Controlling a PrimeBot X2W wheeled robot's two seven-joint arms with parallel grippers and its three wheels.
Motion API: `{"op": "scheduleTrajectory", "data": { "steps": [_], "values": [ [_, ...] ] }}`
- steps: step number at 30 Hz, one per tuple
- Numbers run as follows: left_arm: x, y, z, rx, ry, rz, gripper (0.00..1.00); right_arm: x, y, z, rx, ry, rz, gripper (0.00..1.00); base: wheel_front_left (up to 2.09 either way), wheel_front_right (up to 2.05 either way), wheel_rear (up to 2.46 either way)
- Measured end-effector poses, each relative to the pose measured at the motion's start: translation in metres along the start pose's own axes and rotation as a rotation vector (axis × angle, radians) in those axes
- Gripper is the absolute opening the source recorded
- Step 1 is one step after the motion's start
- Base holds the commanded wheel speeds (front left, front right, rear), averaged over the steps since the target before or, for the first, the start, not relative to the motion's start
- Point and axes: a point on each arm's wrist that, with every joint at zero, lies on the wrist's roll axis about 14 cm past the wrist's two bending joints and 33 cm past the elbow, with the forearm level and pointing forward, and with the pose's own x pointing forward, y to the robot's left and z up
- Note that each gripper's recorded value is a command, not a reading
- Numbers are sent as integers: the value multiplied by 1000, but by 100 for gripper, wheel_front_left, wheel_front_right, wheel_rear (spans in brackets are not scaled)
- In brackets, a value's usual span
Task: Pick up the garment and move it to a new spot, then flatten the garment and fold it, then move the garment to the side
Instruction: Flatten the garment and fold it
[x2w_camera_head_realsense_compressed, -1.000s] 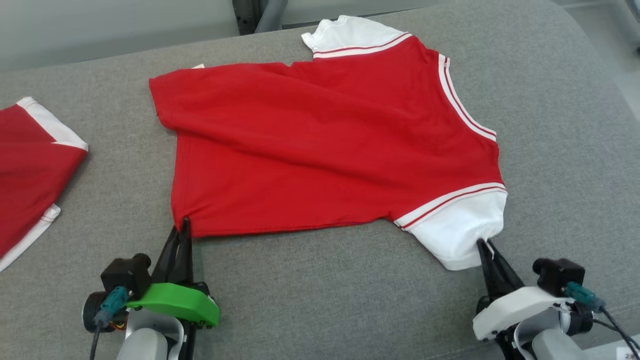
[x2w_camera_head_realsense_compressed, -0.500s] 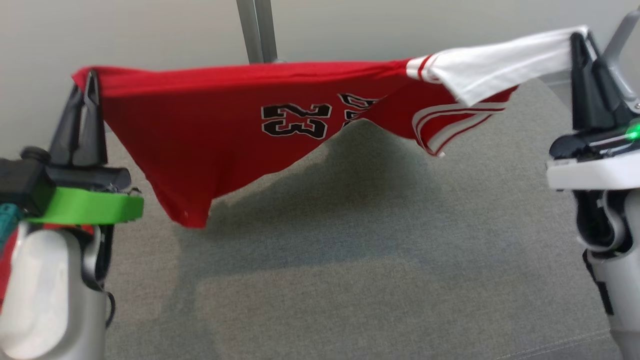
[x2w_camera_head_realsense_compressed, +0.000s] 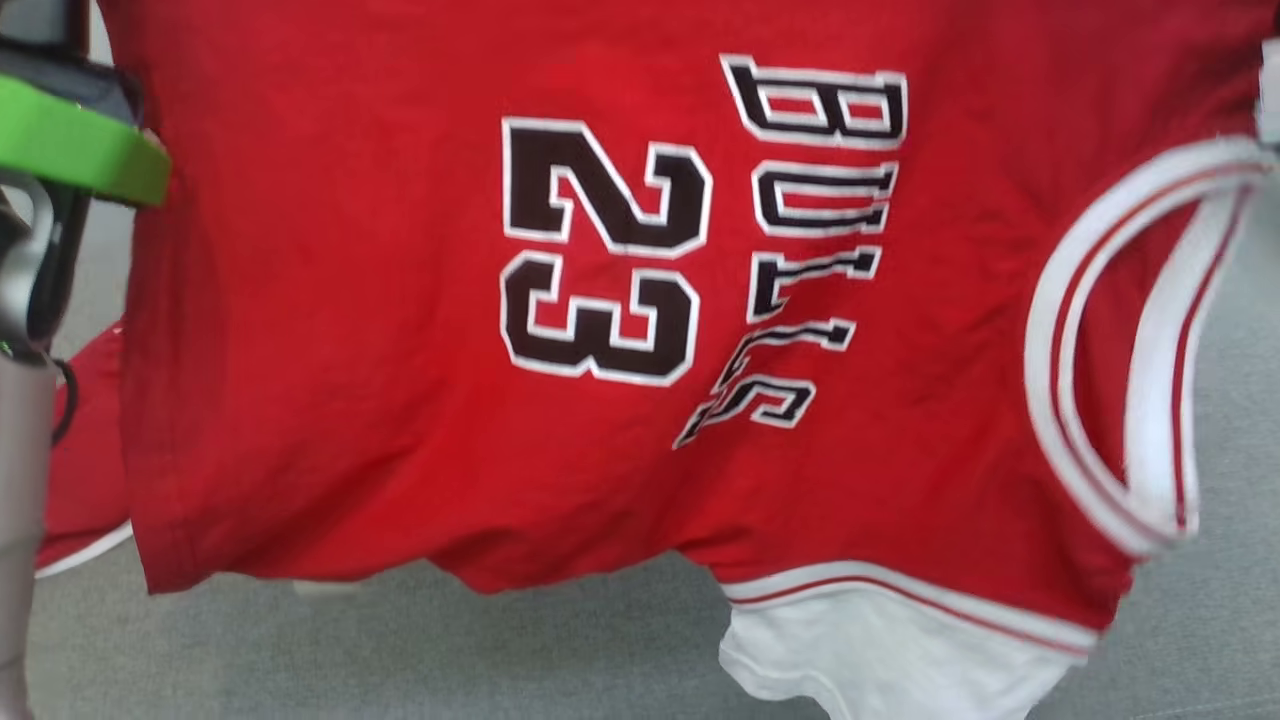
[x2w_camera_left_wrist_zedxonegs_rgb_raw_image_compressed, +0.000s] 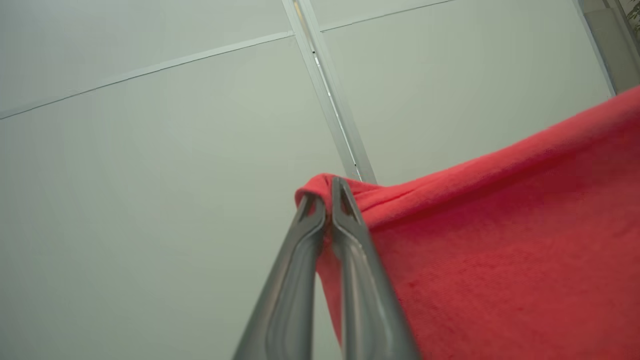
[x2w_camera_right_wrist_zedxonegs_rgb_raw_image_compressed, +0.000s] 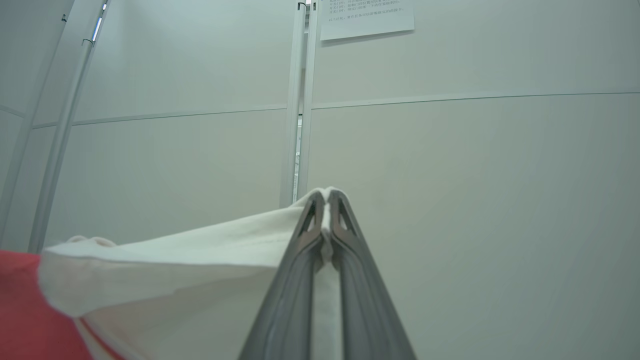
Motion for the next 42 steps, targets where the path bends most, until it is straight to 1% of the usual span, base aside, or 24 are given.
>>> {"op": "scheduleTrajectory", "data": {
  "steps": [3, 4, 6, 8, 12, 13, 16, 19, 21, 23, 26, 29, 32, 33, 35, 37, 38, 42],
  "values": [
    [10, 8, -32, 5, 75, 5, 0, 23, 5, -33, -2, 62, 19, 0, 0, 0, 0],
    [14, 11, -44, 8, 98, 8, 0, 32, 6, -47, -22, 88, 28, 0, 0, 0, 0],
    [28, 18, -60, 26, 115, 15, 0, 53, 1, -65, -25, 95, 12, 0, 0, 0, 0],
    [46, 24, -69, 55, 95, 14, 0, 76, -3, -75, -94, 78, 17, 0, 0, 0, 0],
    [84, 29, -84, 96, 19, 7, 0, 110, -28, -95, -165, 30, -35, 0, 0, 0, 0],
    [93, 31, -88, 102, 6, 10, 0, 115, -31, -101, -194, 22, -36, 0, 0, 0, 0],
    [108, 35, -106, 115, -10, 15, 0, 123, -42, -125, -215, 24, -56, 0, 0, 0, 0],
    [108, 34, -143, 86, 40, 27, 0, 113, -48, -169, -189, 91, -69, 0, 0, 0, 0],
    [96, 28, -177, 57, 101, 25, 0, 91, -47, -210, -165, 184, -61, 0, 0, 0, 0],
    [69, 21, -224, 3, 203, 40, 0, 55, -45, -256, -127, 305, -60, 0, 0, 0, 0],
    [9, -2, -295, -104, 390, 69, 0, -14, -35, -313, -39, 489, -65, 0, 0, 0, 0],
    [-56, -39, -344, -215, 556, 81, 0, -91, -30, -346, 37, 650, -102, 0, 0, 0, 0],
    [-117, -69, -365, -319, 687, 125, 0, -154, -23, -355, 80, 765, -127, 0, 0, 0, 0],
    [-134, -77, -367, -346, 719, 139, 0, -170, -23, -353, 98, 788, -150, 0, 0, 0, 0],
    [-164, -92, -366, -389, 775, 158, 0, -198, -16, -349, 114, 838, -156, 0, 0, 0, 0],
    [-188, -103, -361, -428, 814, 190, 0, -223, -13, -341, 143, 872, -198, 0, 0, 0, 0],
    [-199, -108, -357, -443, 831, 203, 0, -235, -10, -337, 146, 896, -197, 0, 0, 0, 0],
    [-233, -121, -337, -468, 875, 227, 0, -271, -4, -316, 164, 951, -235, 0, 0, 0, 0]
  ]
}}
